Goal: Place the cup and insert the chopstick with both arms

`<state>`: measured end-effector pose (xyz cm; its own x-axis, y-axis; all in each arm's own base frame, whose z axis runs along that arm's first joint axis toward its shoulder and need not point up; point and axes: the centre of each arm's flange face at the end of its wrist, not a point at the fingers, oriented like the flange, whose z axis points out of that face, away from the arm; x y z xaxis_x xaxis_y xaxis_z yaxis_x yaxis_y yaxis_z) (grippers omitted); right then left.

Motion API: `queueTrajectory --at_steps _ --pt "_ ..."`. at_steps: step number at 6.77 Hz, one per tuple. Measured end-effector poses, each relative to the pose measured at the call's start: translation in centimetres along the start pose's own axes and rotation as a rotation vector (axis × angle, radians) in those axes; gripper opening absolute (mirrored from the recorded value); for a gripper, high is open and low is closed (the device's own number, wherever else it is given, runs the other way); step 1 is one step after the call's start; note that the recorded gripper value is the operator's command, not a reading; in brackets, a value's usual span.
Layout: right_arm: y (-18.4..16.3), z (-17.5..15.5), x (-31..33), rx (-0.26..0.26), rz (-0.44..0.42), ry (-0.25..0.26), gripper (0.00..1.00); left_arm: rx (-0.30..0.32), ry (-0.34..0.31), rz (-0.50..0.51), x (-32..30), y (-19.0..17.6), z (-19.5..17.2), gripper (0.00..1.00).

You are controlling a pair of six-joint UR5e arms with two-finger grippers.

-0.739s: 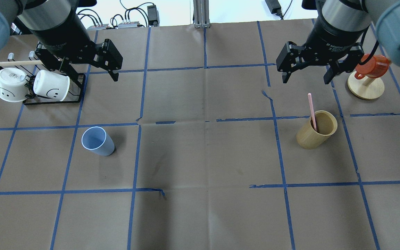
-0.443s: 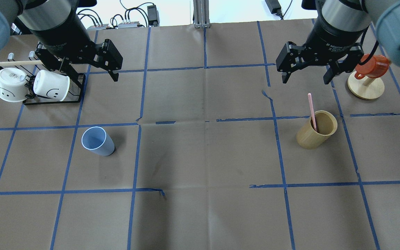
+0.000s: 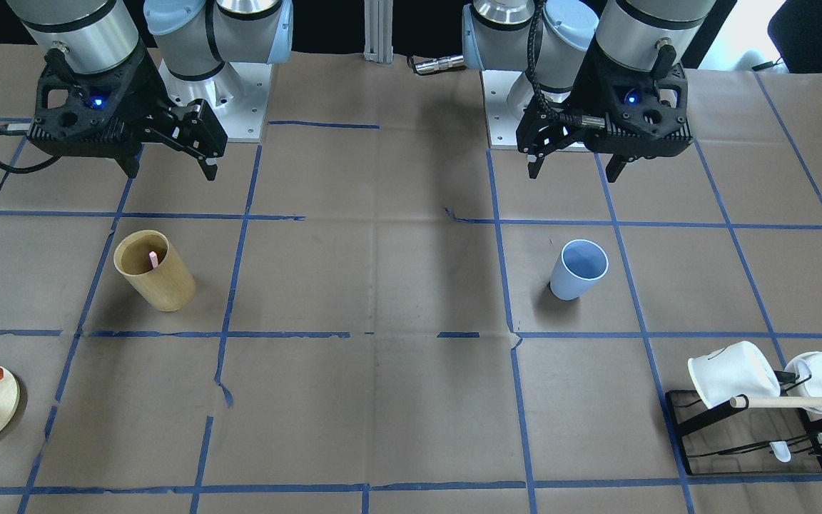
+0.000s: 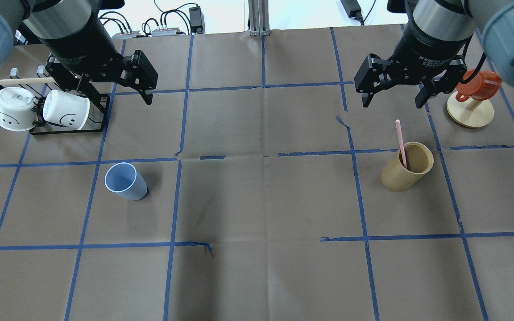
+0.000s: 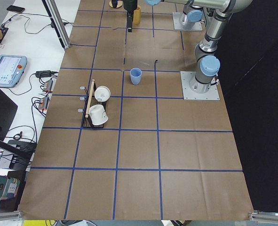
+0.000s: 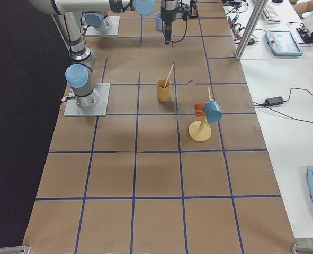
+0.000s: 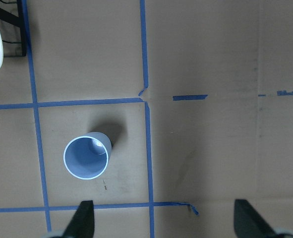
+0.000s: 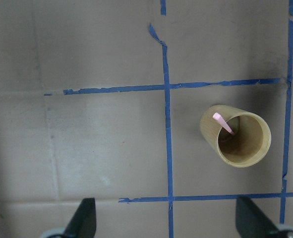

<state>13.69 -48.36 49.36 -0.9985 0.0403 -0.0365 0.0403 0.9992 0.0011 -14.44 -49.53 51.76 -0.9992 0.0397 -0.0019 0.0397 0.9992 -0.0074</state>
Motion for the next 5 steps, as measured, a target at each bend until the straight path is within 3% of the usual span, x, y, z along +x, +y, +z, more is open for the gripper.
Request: queueTrajectory --at_steps 5 --pt "-0.8 2.5 1.2 -0.053 -0.107 0.027 1.00 -0.012 -0.005 0.011 -0.1 0.2 0.5 1.00"
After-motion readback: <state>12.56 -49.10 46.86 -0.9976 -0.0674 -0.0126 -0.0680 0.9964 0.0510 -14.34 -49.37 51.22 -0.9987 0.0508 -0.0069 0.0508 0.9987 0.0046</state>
